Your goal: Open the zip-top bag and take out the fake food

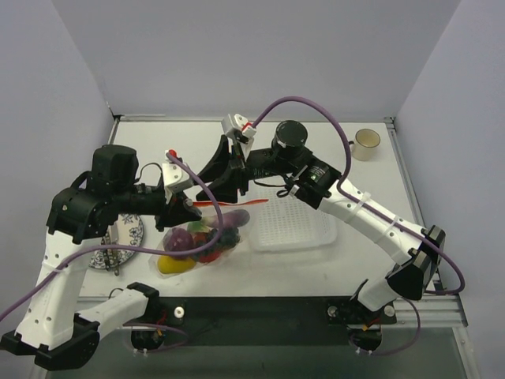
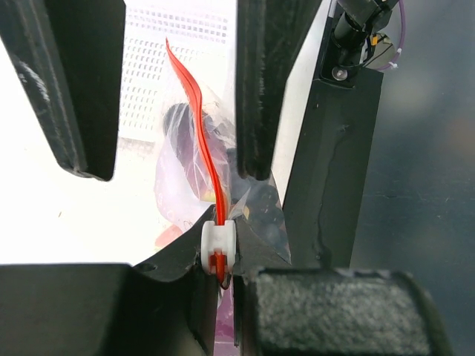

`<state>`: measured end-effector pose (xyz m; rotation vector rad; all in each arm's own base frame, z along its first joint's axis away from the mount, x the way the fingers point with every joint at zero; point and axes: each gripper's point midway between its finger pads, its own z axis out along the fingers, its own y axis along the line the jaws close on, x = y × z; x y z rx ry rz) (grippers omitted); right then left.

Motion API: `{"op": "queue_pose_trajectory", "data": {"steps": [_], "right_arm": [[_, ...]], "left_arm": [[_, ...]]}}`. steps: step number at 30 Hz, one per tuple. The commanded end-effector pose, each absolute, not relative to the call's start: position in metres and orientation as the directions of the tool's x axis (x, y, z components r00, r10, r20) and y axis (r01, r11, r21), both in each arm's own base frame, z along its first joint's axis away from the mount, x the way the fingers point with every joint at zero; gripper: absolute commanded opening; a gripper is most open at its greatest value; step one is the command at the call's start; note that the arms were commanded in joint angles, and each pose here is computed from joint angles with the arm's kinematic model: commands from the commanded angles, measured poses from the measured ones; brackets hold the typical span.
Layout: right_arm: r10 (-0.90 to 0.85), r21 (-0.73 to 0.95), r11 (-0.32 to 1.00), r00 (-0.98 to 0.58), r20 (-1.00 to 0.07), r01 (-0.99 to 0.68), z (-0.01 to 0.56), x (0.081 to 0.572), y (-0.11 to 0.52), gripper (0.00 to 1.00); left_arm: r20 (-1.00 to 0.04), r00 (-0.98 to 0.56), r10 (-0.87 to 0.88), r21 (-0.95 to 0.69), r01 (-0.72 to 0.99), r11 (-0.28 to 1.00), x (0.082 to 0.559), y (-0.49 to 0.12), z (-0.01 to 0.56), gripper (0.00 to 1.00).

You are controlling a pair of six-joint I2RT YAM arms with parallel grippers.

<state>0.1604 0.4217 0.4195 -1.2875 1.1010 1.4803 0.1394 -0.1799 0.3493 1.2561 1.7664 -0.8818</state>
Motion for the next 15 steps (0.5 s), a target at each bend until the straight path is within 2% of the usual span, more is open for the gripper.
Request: {"op": "queue_pose_trajectory", "data": {"steps": [1, 15], "right_arm": [[0.126, 0.014, -0.290, -0.053, -0.991, -0.957, 0.441, 0.147, 0.417, 0.41], [0.103, 0.031, -0.304, -0.065, -0.993, -0.952, 0.431, 0.142, 0.428, 0.43]], "left_arm": [[-0.922, -0.127, 0.365, -0.040, 0.970, 0.238, 0.139, -0.186, 0.369, 0.00], [-0.925, -0.127, 0.359, -0.039, 0.970, 0.241, 0.141, -0.187, 0.370, 0.00]]}}
